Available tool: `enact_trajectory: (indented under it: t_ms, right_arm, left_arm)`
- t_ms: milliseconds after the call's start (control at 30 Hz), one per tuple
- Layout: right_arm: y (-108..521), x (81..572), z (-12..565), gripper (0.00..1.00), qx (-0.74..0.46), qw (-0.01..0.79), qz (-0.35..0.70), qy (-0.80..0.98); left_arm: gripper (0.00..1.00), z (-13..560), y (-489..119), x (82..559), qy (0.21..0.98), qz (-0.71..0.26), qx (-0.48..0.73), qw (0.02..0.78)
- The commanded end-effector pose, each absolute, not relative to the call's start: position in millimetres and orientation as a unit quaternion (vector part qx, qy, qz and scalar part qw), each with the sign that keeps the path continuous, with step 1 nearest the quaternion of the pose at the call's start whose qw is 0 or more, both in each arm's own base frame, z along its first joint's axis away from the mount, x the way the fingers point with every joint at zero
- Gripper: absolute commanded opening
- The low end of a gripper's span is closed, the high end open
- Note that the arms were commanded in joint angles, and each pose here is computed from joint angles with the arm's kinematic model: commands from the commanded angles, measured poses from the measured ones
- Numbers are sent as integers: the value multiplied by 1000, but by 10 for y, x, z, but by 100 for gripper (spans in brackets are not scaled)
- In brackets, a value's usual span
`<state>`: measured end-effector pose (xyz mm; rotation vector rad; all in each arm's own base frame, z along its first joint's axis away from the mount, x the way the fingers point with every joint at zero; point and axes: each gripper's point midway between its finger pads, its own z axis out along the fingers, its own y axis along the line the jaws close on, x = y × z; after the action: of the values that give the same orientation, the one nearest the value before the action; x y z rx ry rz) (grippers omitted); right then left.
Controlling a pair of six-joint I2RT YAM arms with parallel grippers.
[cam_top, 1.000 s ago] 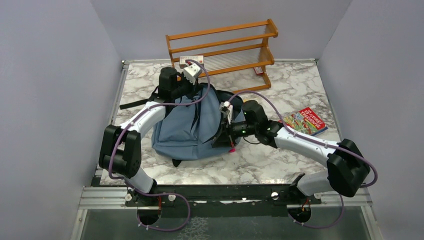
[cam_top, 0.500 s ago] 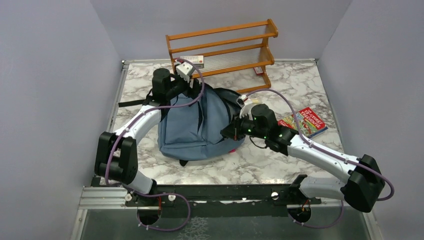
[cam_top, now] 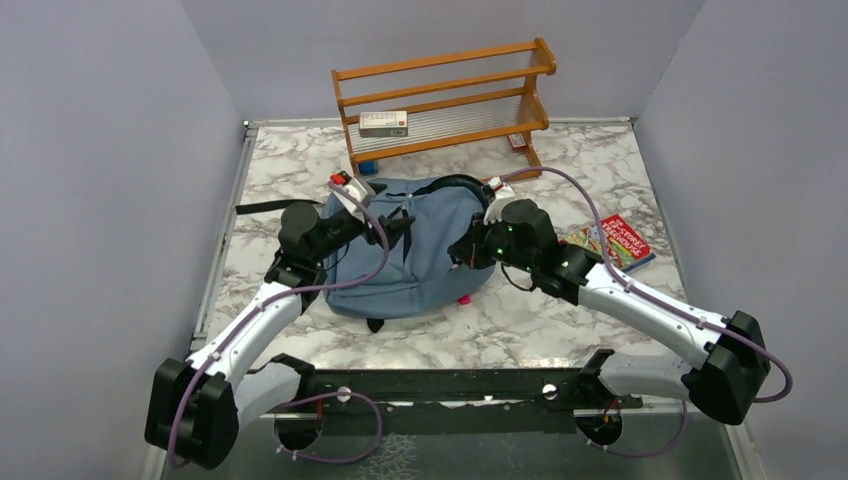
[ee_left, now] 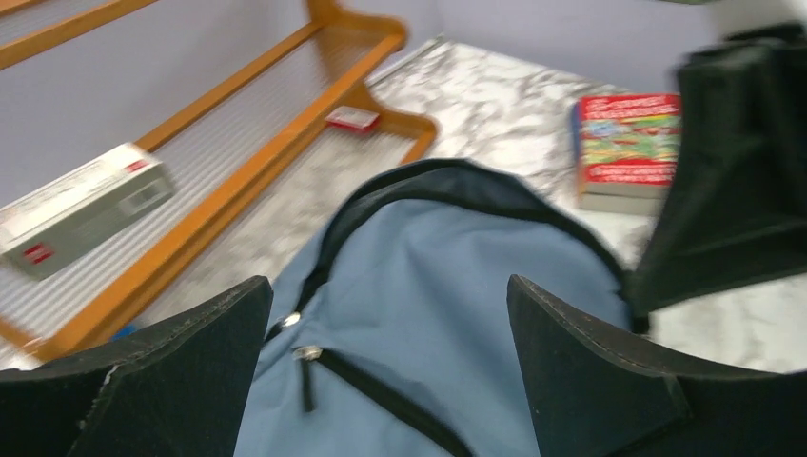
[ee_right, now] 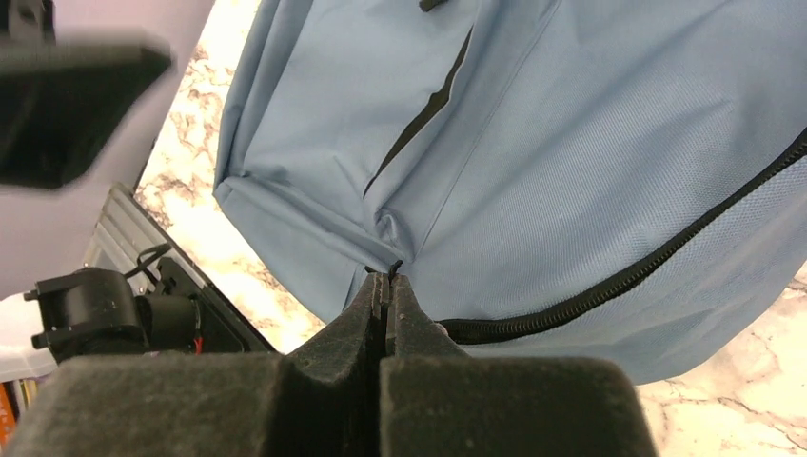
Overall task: Pack the student bag
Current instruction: Unzip the student bag at the center of the board.
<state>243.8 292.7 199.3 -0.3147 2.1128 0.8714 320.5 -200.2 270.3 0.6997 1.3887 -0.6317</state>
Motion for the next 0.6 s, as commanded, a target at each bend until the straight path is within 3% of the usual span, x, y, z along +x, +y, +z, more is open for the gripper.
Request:
enact_trajectory:
  t_ms: [0, 567]
  right_arm:
    - [2937, 2498, 2364, 1, -122, 445, 357, 812]
    - [3055, 2335, 2573, 1, -134, 440, 421, 782]
  left_arm:
    - [93, 2785, -2389, 2644, 556, -364, 350, 660]
    - [88, 2344, -2916, 2380, 562, -414, 353, 623]
